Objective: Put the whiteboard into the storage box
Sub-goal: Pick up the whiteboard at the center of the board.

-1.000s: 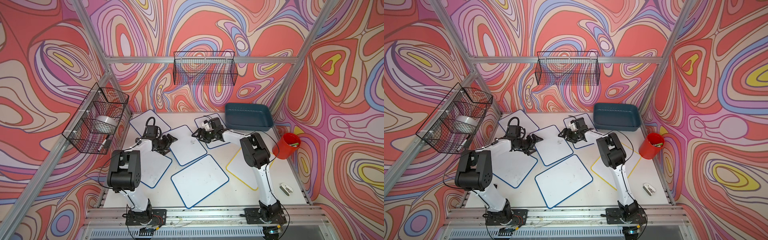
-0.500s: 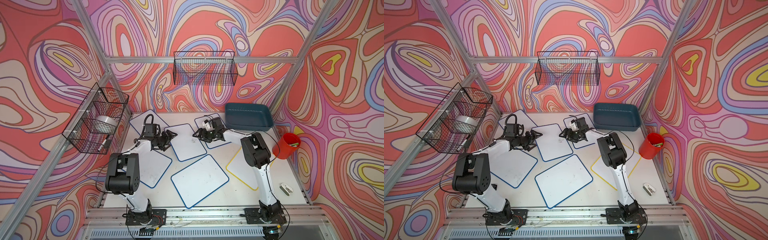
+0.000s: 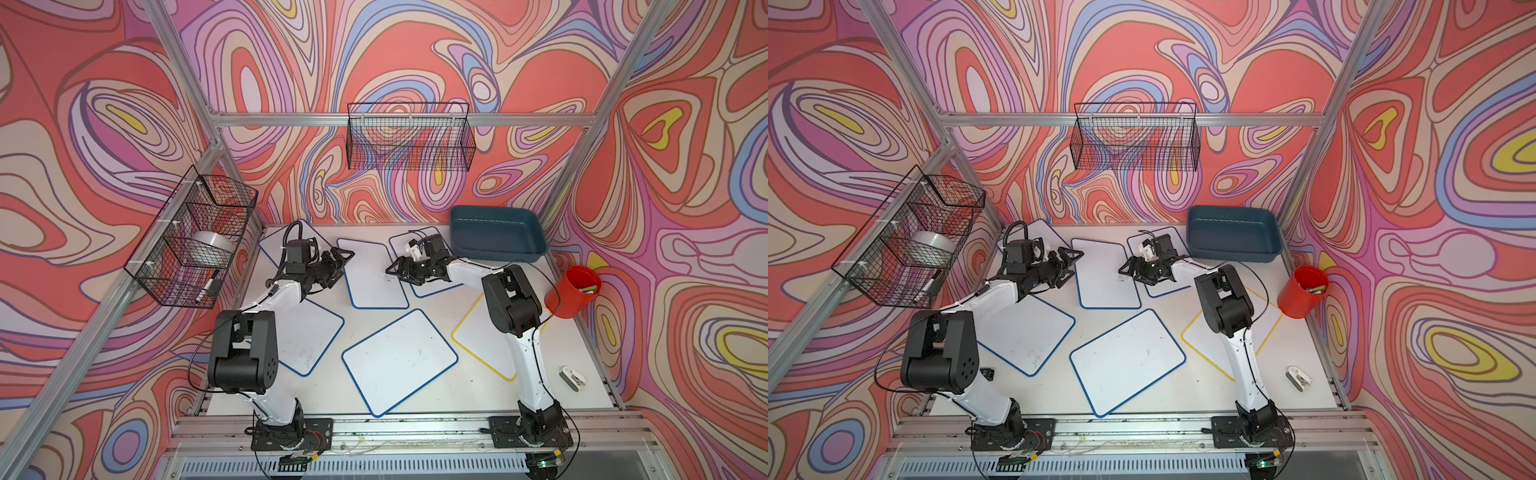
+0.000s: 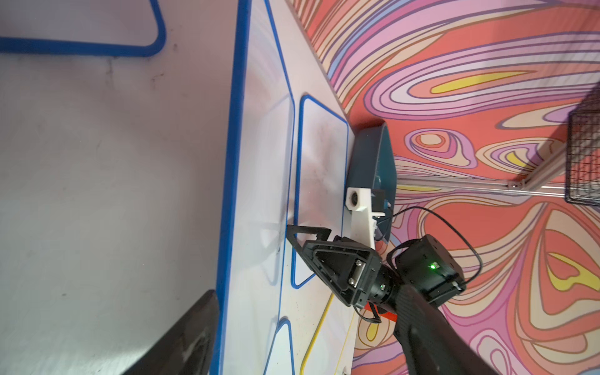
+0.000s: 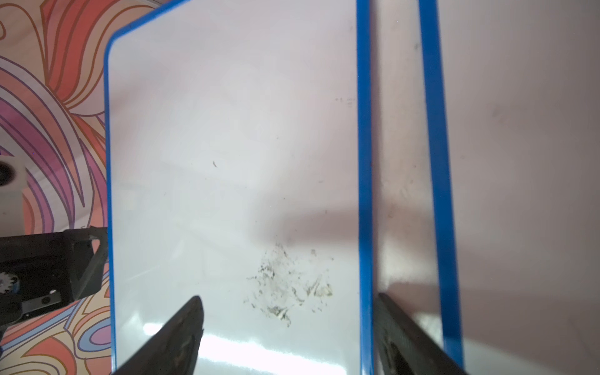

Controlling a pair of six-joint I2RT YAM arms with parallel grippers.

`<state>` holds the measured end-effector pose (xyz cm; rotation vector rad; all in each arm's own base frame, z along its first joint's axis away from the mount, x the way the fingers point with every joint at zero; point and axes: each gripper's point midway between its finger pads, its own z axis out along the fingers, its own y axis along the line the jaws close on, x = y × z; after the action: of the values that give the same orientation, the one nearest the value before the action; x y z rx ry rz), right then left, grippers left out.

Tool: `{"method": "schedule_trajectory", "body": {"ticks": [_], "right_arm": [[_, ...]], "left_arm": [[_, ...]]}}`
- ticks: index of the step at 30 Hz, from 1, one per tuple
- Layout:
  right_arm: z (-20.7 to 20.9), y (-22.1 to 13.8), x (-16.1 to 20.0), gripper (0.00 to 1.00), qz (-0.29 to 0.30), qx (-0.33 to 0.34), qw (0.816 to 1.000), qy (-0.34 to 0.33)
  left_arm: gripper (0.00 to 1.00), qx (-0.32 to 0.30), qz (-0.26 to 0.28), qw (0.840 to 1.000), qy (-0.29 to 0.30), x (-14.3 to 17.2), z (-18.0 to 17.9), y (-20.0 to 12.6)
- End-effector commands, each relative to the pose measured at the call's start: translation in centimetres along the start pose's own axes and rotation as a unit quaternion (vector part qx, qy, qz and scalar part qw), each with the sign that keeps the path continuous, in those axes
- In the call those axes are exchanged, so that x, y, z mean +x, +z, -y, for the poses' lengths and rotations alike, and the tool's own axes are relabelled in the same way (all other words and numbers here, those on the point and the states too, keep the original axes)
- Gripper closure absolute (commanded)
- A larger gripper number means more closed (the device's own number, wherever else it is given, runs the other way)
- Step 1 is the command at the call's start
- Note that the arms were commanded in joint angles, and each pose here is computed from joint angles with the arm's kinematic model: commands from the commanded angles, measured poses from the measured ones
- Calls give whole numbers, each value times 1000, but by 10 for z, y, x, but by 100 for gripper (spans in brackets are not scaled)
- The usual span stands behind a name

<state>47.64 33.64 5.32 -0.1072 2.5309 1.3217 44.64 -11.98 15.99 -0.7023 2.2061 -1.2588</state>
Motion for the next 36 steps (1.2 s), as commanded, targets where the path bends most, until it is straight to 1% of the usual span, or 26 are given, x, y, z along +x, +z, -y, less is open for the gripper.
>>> {"method": "schedule_trajectory", "body": {"ticks": [1,7,11,14,20,24,31,36], "right_arm": [[-1,38,105,17,-169,-31,982,82],[-2,39,104,17,-168,-34,982,82],[-2,40,102,17,-168,-36,982,82],[-4,39,101,17,-167,-39,982,81],[-5,40,100,17,-167,-44,981,83],[-8,42,99,17,-168,-56,981,86],[-12,46,93,17,-163,-69,980,87],[-10,50,91,17,-157,-75,980,94]], "left_arm": [[19,60,-120,991,-13,61,24,13],[20,61,-121,991,-18,62,18,18],[21,30,-121,992,-11,65,-4,26],[21,34,-125,991,-23,68,-11,32],[22,48,-130,990,-33,70,-11,39],[22,58,-123,990,-40,67,-7,40],[24,91,-125,986,-65,70,2,40],[25,92,-125,985,-71,74,2,37]]}}
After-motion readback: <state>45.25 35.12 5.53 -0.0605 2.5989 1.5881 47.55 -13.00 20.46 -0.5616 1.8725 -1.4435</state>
